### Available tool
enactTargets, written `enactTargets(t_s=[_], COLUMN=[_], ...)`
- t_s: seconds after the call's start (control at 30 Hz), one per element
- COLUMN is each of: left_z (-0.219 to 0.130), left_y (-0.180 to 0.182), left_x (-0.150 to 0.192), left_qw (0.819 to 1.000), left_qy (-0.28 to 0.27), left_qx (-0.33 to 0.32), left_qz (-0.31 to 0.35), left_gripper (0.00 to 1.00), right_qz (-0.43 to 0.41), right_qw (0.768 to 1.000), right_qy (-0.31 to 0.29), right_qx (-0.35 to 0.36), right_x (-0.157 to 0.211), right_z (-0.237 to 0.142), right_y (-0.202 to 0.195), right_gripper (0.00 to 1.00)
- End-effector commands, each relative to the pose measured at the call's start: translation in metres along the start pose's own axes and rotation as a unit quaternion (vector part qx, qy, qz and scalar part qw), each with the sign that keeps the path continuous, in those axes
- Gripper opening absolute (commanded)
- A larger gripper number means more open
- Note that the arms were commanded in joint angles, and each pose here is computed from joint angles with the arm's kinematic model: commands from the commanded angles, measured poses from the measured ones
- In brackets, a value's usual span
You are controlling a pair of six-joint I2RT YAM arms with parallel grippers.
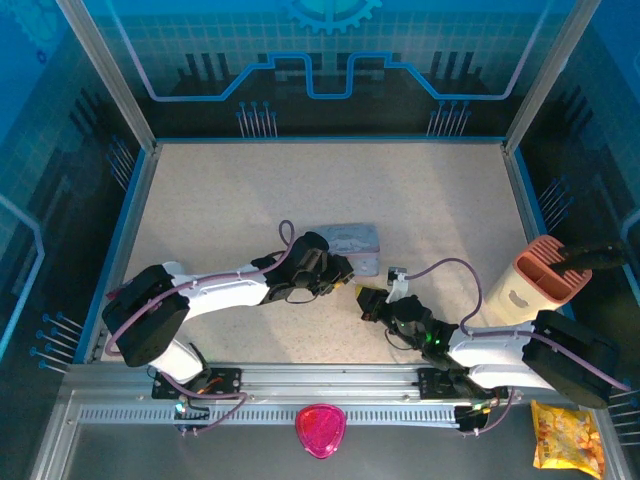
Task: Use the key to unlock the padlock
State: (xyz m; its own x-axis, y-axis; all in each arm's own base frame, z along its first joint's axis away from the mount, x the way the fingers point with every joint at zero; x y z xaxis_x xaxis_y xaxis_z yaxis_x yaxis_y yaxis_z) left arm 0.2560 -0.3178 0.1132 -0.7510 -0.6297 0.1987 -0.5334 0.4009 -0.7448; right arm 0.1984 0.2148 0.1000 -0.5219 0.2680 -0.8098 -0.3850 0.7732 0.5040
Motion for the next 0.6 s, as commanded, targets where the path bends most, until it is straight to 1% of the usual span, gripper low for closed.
enactTargets(t_s=[0.0, 0.57], left_z=[-0.005, -0.003], left_y=[-0.013, -0.009], left_x=[0.021, 0.031], left_qw=[0.999, 0.999], left_qy=[0.038, 0.047], left_qx=[0.024, 0.005], left_qz=[0.003, 0.02], left_gripper=[0.07, 0.07], right_qz=[0.019, 0.017], right_qw=[0.999, 0.997], right_qy=[-0.035, -0.04], right_qx=[-0.018, -0.06], right_x=[-0.02, -0.036], right_z=[0.001, 0.01], right_y=[0.013, 0.033], right_gripper=[0.0, 0.0])
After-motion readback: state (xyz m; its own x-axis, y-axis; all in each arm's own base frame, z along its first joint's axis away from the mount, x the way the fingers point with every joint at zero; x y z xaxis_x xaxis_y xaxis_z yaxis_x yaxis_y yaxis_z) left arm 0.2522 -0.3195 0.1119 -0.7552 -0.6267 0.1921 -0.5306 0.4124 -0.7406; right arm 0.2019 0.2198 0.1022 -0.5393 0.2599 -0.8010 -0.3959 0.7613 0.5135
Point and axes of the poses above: each hand's point on the last joint's axis, 136 mm out from that joint toward the fingers, its own z axis out along the fingers, its own y axis along the line the jaws close on, x = y × z, the point moved 2 cm from there along -z, back along the fingers, and after that the axes turned 14 degrees about -z, right-handed, at the moved point
